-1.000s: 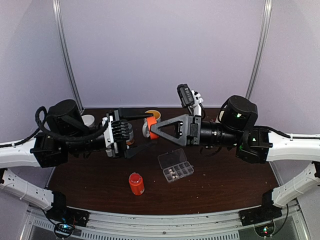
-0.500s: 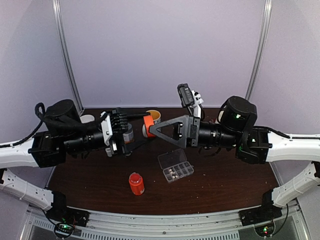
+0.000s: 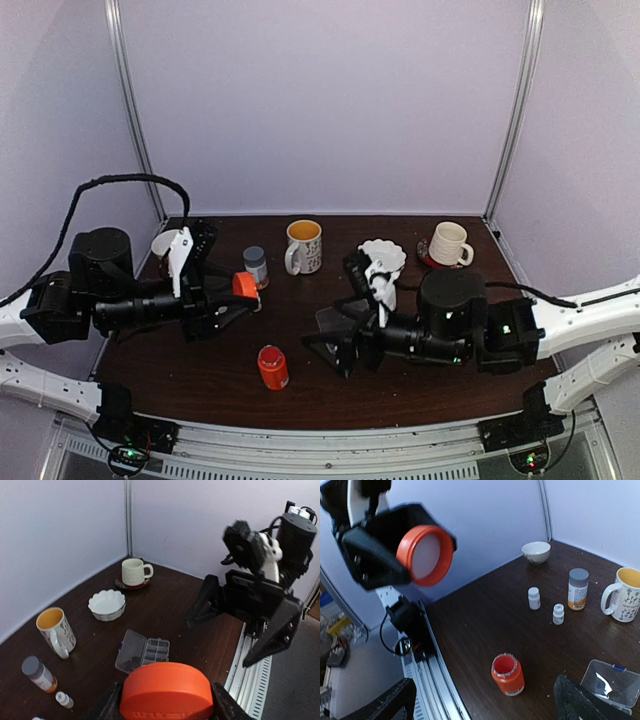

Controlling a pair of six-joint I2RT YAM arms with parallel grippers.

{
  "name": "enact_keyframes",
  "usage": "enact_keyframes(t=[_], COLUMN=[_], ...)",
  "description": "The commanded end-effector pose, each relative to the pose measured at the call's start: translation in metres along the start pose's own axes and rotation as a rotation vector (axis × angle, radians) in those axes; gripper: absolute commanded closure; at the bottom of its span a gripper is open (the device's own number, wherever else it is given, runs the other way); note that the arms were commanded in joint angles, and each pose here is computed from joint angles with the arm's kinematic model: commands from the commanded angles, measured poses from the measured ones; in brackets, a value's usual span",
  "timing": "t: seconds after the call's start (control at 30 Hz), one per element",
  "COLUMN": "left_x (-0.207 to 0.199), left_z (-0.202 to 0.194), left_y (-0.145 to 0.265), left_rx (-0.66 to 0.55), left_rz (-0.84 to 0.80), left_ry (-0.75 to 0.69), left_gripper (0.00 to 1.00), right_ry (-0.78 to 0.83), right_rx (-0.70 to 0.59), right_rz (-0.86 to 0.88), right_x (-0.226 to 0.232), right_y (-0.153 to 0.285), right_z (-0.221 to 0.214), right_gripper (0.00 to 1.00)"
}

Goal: Sort the pills into containers
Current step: Close the lid of the pill bottle.

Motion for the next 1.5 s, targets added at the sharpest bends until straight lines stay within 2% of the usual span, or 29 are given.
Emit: enact_keyframes(t=[0.0, 0.13, 0.3, 0.47, 0.7, 0.83, 1.1, 1.47], left_x=[0.005, 0.002, -0.004, -0.012, -0.012, -0.009, -0.004, 0.002], left_z=[-0.032, -0.054, -0.074, -0.082, -0.092, -0.102, -0.114, -0.109], left_y=[0.010, 0.003, -0.023, -0.060, -0.086, -0.090, -0.098, -0.105], left_rx=[0.220, 0.391, 0.607, 0.742, 0.841, 0.925, 1.012, 1.048], left_rz=[0.080, 0.101, 0.113, 0.100, 0.062, 0.090, 0.158, 0.199], left_ry=[0.290, 0.335, 0.290, 0.232, 0.249, 0.232, 0.201, 0.160], left_gripper=[0.48, 0.47, 0.43, 0.43, 0.44, 0.45, 0.45, 0.45], right_ry=[0.227, 0.254, 0.228, 0.237, 0.243, 0.235, 0.293, 0.291], right_rx=[0.020, 0.084, 0.036, 0.072, 0.031, 0.015, 0.018, 0.036], right_rz=[-0.077, -0.032, -0.010, -0.006, -0.002, -0.005, -0.034, -0.029], right_x=[-0.004, -0.001, 0.002, -0.002, -0.007, -0.008, -0.011, -0.014], right_y=[-0.013, -0.031, -0.032, -0.036, -0.056, -0.060, -0.063, -0.059], right_z=[-0.050, -0.075, -0.084, -0.106, -0.133, -0.138, -0.154, -0.160], right_gripper=[0.00, 0.00, 0.00, 0.00, 0.00, 0.00, 0.00, 0.00])
Point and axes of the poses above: each gripper's point midway between its finger pads, its own y axis back along the fingers, its own x axis along the line the jaws close on, z = x × y, the point moved 8 cm from there along y, back along the fingers, and after that the axes turned 3 degrees about -y, right-handed, at the moved point
